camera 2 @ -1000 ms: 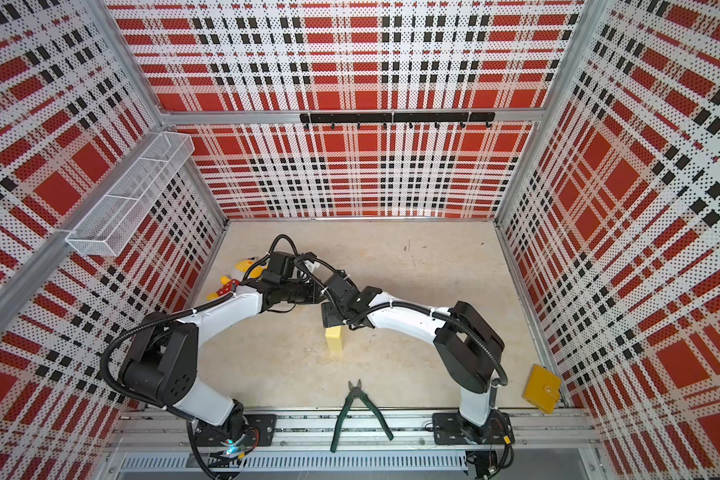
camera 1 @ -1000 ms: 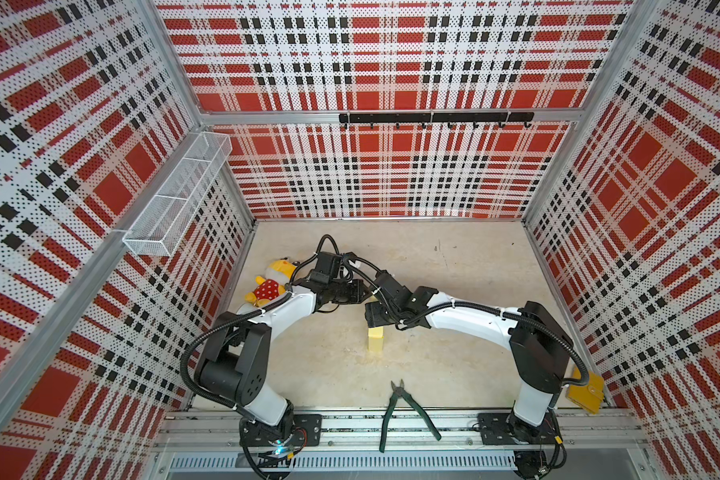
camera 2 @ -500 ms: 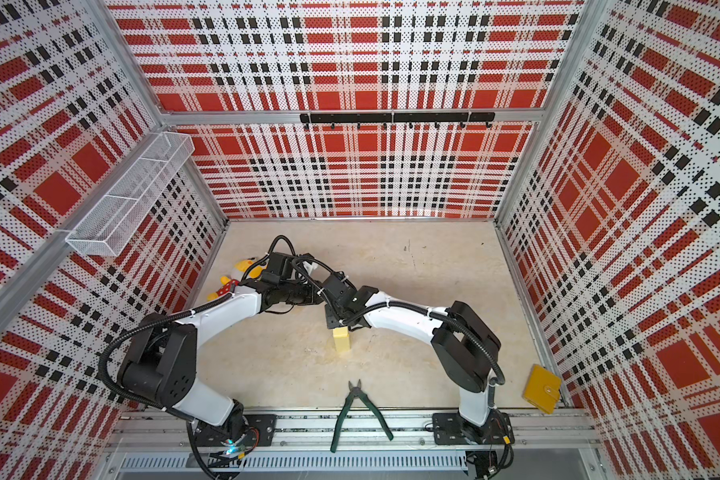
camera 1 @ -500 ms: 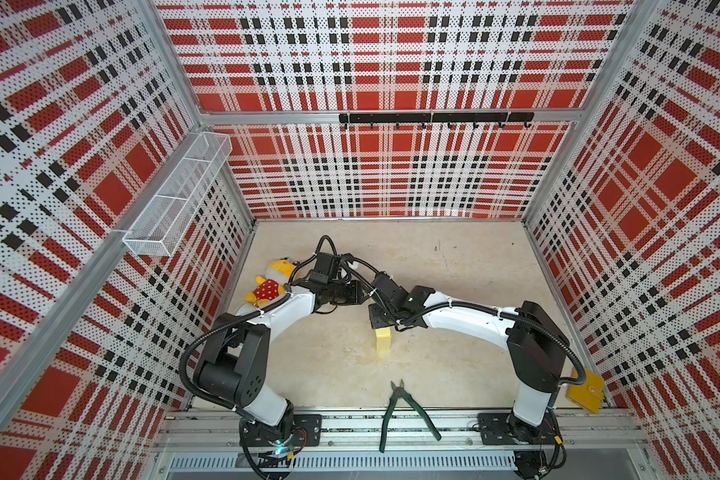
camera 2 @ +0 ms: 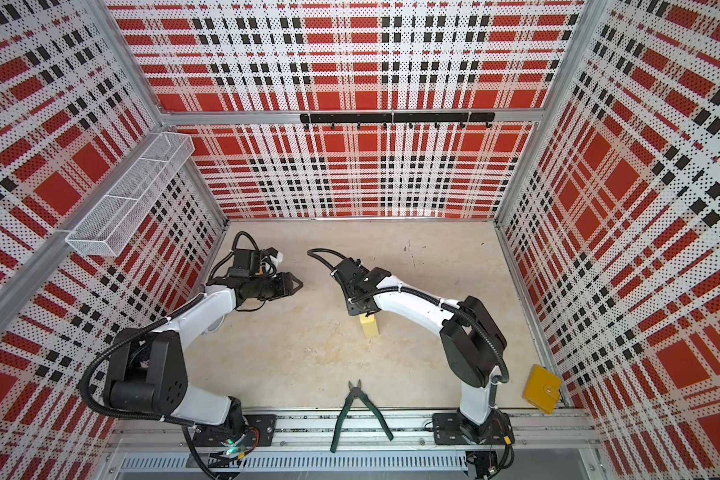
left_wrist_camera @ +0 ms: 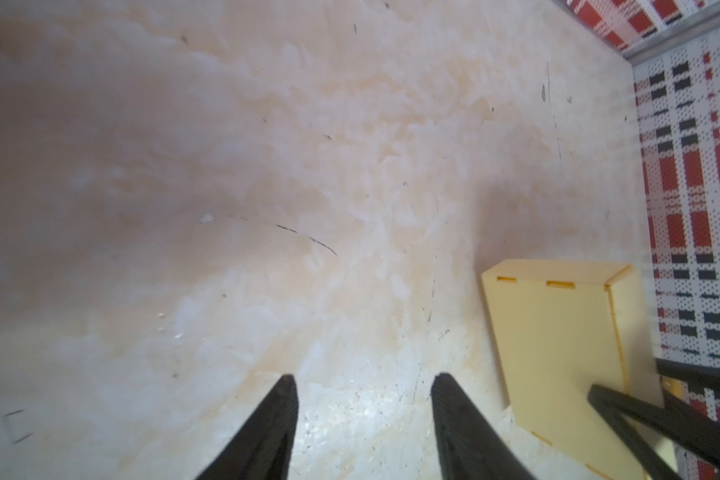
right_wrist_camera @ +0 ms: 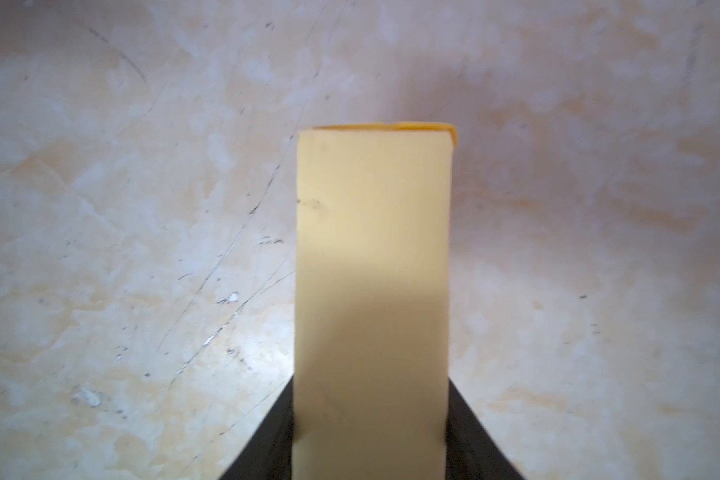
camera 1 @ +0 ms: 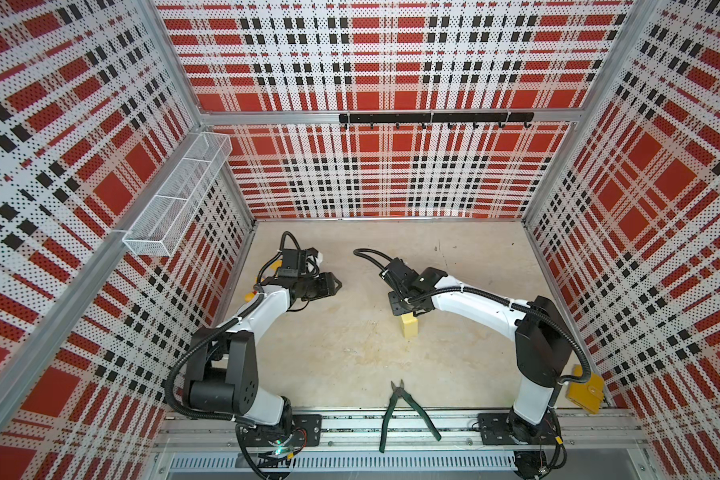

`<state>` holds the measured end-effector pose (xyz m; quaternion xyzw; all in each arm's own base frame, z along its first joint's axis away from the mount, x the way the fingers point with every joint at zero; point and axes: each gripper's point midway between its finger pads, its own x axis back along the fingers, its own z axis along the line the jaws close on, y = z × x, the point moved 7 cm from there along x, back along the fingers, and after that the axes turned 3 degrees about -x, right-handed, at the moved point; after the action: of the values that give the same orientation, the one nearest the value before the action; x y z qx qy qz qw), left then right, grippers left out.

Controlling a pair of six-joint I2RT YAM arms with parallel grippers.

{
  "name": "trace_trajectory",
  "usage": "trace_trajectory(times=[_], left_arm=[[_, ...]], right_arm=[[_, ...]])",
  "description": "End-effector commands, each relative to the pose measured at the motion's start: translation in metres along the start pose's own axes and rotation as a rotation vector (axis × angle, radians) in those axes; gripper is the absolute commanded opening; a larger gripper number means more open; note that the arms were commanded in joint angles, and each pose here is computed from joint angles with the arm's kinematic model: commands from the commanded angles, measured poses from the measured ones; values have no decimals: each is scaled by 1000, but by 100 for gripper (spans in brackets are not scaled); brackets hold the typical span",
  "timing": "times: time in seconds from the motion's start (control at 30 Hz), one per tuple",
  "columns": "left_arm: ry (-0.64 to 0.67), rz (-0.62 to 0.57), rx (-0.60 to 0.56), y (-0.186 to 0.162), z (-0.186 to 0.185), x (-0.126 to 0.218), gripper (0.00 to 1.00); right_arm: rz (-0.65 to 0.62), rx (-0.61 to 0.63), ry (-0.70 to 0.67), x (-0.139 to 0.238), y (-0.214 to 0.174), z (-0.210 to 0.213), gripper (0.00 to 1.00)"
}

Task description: Fold the paper box

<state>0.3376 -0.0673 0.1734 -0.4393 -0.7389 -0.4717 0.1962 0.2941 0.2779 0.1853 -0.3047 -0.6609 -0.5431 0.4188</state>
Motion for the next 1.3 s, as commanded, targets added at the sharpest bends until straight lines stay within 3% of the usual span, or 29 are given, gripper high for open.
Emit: trace_trajectory(times=[0.0,0.27,0.4,0.6,0.73,0.97,1.2,1.27], left_arm=[[9,-38,24,3,9,12,56],[21,-62,56,9,22,19,57],[24,-60,51,11,23,19,58],[22,-55,40,11,23,18,60],[17,-45,20,10,23,15,70],[17,-34,12,10,24,13,72],[5,-10,-22,8,20,8,73],[-2,14,-39,5,17,3,73]], right_arm=[[3,119,-128,-4,10,-2,47],[47,306,-238,-47,12,52,63],[44,376,-196,-48,12,86,71],[-27,329,-102,-16,24,90,74],[-76,279,-16,6,23,86,75],[-63,236,130,14,13,95,76],[-35,219,233,18,-3,94,70],[-30,222,317,23,-11,96,66]])
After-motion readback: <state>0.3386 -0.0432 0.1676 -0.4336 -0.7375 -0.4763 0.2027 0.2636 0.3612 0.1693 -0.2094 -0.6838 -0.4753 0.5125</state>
